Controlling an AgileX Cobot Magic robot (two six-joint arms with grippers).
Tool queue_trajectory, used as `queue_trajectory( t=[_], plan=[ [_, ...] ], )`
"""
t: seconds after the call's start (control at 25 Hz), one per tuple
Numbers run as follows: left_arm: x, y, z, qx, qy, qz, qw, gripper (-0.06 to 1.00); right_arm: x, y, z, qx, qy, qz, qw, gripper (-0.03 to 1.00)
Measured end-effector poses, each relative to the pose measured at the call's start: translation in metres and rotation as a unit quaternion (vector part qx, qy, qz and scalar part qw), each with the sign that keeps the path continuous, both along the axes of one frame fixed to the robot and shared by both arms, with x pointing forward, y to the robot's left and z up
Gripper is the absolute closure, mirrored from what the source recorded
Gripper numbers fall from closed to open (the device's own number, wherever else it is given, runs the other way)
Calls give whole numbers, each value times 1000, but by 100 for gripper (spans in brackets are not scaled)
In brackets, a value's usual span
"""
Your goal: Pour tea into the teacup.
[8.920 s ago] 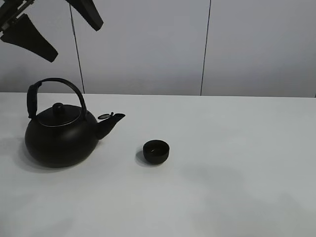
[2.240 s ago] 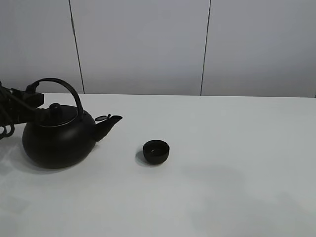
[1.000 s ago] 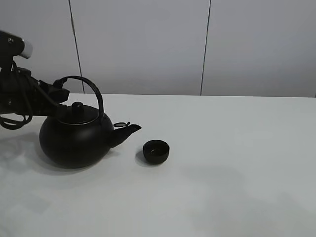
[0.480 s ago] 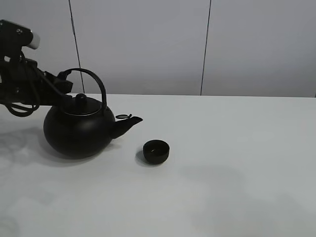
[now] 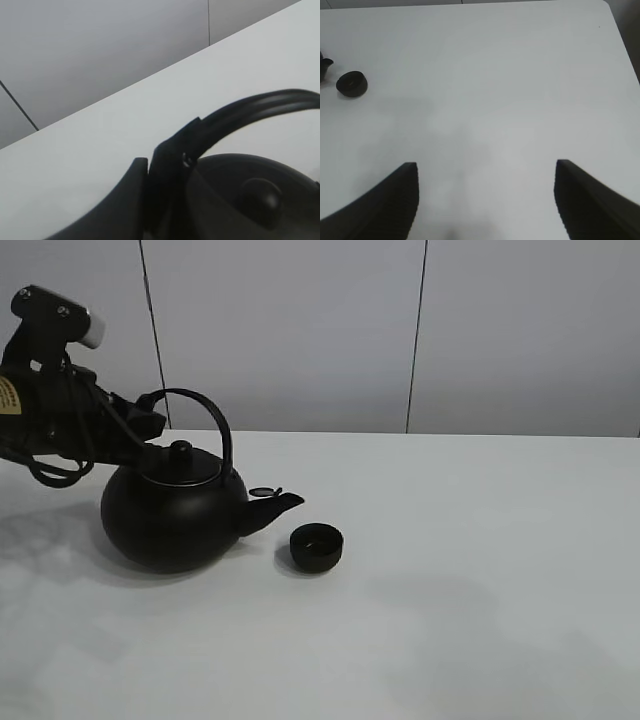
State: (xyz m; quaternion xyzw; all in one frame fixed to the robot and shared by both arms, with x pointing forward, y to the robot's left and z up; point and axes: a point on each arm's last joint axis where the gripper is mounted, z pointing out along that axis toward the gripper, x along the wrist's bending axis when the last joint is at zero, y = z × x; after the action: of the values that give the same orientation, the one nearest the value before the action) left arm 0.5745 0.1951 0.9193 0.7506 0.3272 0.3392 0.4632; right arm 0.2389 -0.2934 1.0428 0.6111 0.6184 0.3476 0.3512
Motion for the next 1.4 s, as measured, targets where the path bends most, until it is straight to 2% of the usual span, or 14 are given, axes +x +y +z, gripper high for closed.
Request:
queue_trajectory(
  t=[0.96,1.4],
  plan=[
    [1,0,0,4,0,1,1000,83,0,0,0,0,0,0,1000,45],
    [8,-3,6,24,-6,-15,1000,83,0,0,0,0,0,0,1000,45]
  ],
)
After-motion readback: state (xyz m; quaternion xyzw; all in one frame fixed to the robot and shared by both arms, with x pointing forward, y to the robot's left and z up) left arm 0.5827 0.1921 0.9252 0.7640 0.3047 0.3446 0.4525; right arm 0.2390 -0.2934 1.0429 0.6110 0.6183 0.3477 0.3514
